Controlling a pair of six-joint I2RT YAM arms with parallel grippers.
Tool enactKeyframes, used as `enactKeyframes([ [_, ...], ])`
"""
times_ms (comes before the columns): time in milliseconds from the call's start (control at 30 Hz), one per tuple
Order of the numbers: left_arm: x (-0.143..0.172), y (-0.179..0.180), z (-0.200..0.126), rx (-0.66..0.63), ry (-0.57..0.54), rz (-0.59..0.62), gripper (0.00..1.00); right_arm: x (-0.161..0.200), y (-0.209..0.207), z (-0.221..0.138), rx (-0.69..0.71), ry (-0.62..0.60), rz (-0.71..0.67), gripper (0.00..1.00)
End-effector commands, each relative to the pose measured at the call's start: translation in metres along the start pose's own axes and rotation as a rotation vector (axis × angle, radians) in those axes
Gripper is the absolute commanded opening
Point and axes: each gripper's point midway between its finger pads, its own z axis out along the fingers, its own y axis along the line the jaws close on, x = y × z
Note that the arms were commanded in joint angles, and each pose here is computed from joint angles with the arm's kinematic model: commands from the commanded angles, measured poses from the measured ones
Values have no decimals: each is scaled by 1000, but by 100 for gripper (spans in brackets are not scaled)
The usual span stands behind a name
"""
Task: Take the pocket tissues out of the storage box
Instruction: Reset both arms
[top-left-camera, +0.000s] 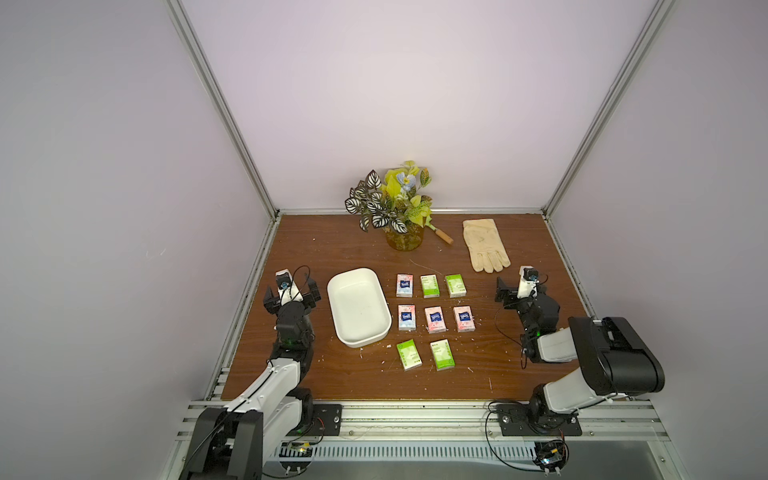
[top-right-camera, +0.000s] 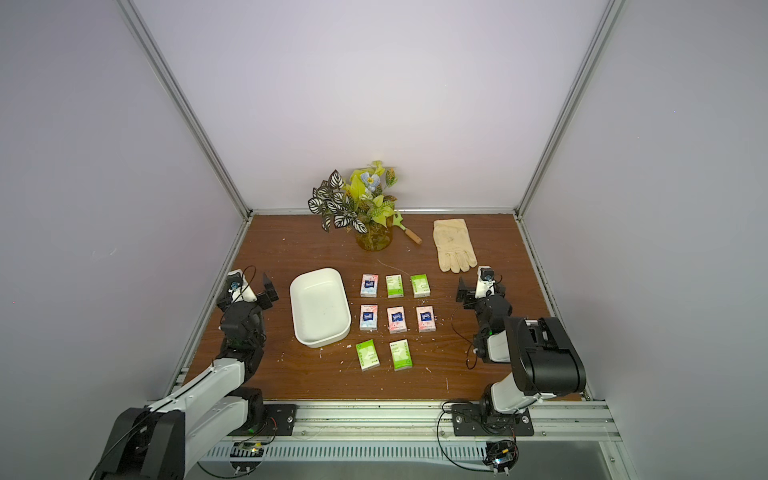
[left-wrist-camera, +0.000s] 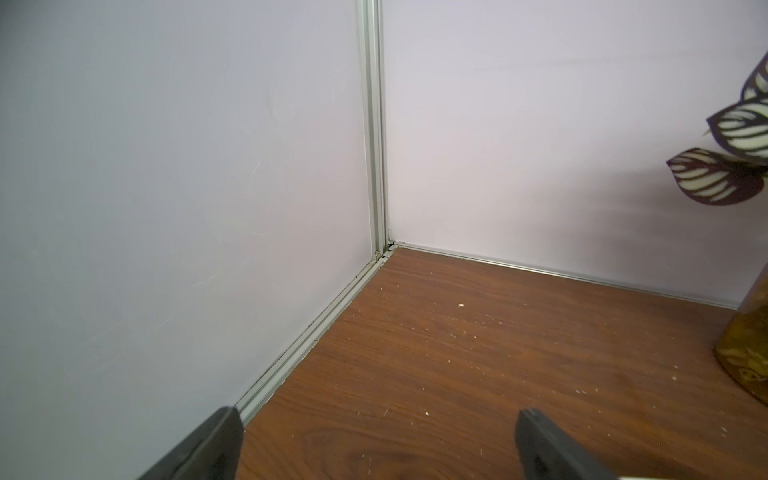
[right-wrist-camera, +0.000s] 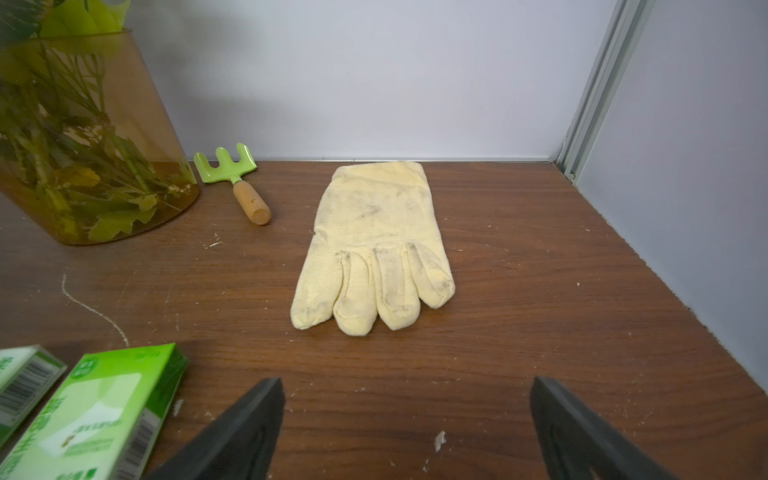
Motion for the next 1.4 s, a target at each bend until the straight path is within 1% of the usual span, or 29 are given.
enactKeyframes([
  [0,-6,-6,-2,47,-60,4,98,-18,-2,1,14,-65,-7,99],
  [200,12,-10,-11,98,-93,25,98,-17,-2,1,14,-64,-7,99],
  [300,12,-10,-10,93,-117,34,98,-18,-2,1,15,-65,-7,99],
  [433,13,-15,-6,110,-108,90,98,-18,-2,1,15,-65,-7,99],
  [633,15,-19,0,135,-87,96,98,-18,-2,1,15,-66,-7,99],
  [933,17,-34,-3,231,-84,131,98,-18,-2,1,15,-66,-7,99],
  [1133,17,-36,-4,260,-84,125,98,-17,-2,1,16,-63,-7,99],
  [1300,17,-53,-6,359,-70,41,98,-18,-2,1,16,-64,-7,99],
  [1367,19,-59,-1,378,-57,35,98,-18,-2,1,16,-64,-8,99],
])
